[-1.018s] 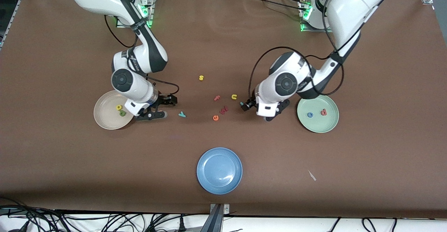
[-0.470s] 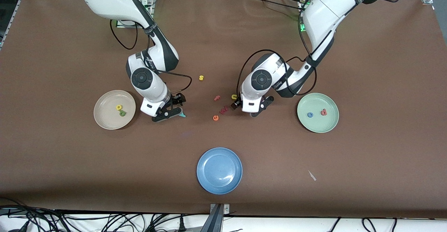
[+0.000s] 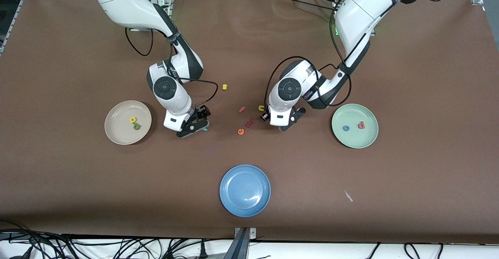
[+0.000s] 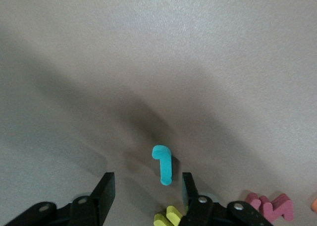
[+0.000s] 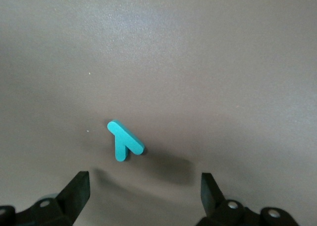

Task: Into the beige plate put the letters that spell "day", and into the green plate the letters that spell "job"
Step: 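Move the left gripper to the cyan 1 while the right gripper reaches the cyan y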

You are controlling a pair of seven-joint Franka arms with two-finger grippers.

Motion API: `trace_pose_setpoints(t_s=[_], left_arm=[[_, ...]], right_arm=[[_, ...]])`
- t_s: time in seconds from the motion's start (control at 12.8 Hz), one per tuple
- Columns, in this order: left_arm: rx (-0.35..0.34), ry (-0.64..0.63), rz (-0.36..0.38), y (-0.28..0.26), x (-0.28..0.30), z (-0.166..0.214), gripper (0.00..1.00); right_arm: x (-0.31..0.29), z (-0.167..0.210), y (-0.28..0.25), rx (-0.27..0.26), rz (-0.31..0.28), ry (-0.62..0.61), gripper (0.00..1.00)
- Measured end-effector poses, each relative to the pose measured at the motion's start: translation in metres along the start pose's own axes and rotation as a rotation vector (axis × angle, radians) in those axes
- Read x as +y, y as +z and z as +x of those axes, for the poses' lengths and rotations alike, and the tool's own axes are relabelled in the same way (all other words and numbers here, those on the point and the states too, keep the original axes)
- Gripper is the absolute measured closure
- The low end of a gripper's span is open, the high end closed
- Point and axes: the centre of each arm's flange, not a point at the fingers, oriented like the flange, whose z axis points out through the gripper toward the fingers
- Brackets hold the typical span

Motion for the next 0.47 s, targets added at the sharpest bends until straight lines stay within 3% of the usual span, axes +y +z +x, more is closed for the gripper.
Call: trace_pose_setpoints(t_s=[0.31,0.47], left_arm=[[-0.005,-0.002,0.005,0.007,0.0,0.001,0.42],[-0.003,-0.004,-0.005,0.002,0.004,0.003,0.65]], right_arm=[[-0.008,0.011,0.004,0.013,0.001,-0.016,0.07],[-0.011,0.015,0.01,0.012,0.001,-0.026,0.09]])
